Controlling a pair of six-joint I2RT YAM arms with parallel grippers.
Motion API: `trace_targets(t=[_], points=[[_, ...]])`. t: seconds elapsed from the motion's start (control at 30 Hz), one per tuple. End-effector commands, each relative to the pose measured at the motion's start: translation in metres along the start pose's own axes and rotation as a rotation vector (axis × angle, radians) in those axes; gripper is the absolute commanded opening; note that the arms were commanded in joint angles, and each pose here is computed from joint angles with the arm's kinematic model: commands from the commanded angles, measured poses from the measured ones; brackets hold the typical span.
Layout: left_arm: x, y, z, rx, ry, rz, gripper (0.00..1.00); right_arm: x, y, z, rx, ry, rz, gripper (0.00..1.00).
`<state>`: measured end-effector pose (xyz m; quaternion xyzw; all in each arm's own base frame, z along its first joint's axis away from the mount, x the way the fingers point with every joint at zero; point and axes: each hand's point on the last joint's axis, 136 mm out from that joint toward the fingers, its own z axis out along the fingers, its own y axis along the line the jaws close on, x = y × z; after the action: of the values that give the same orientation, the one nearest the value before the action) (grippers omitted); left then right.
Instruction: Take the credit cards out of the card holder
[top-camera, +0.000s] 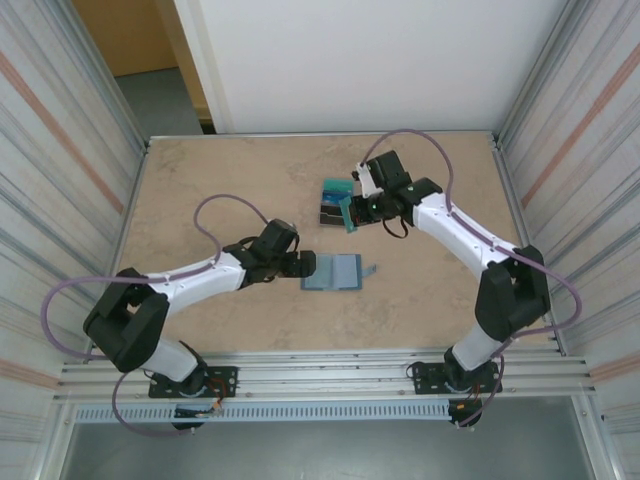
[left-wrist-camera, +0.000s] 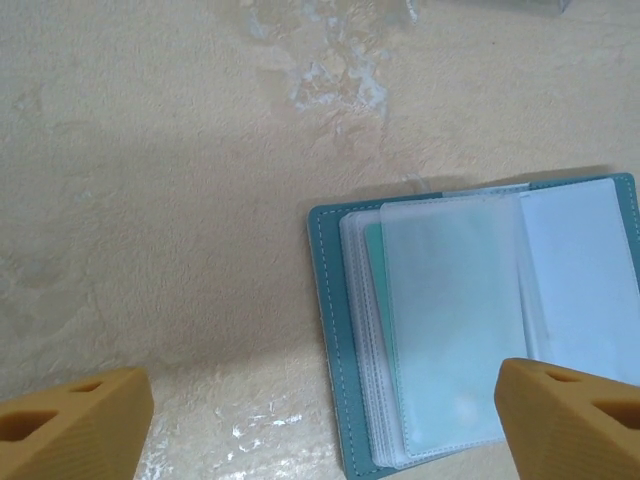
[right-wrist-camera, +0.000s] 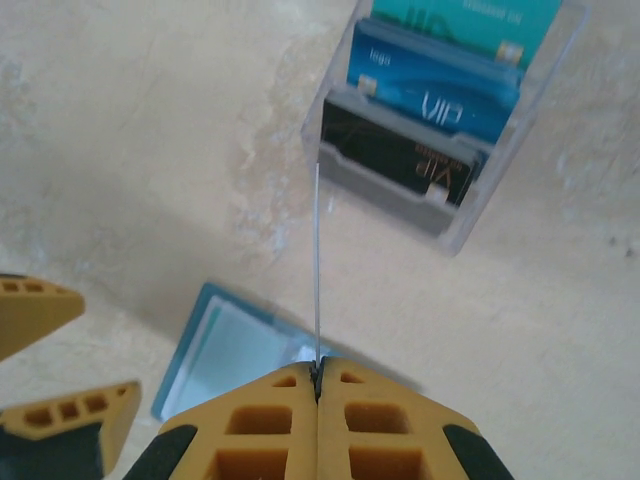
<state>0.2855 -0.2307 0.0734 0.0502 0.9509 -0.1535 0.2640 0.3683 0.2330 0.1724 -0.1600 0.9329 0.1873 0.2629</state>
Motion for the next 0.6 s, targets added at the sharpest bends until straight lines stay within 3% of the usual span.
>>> trace_targets(t=[0.0, 0.57], points=[[-0.008, 0.006, -0.010, -0.013, -0.032, -0.006, 0.99, -0.007, -0.013, 0.009, 0.034, 0.043, -0.148, 0.00], [-0.019, 0.016, -0.019, -0.007, -0.060, -0.042, 0.99, -0.062, -0.044, 0.053, 0.122, 0.057, -0.409, 0.00]])
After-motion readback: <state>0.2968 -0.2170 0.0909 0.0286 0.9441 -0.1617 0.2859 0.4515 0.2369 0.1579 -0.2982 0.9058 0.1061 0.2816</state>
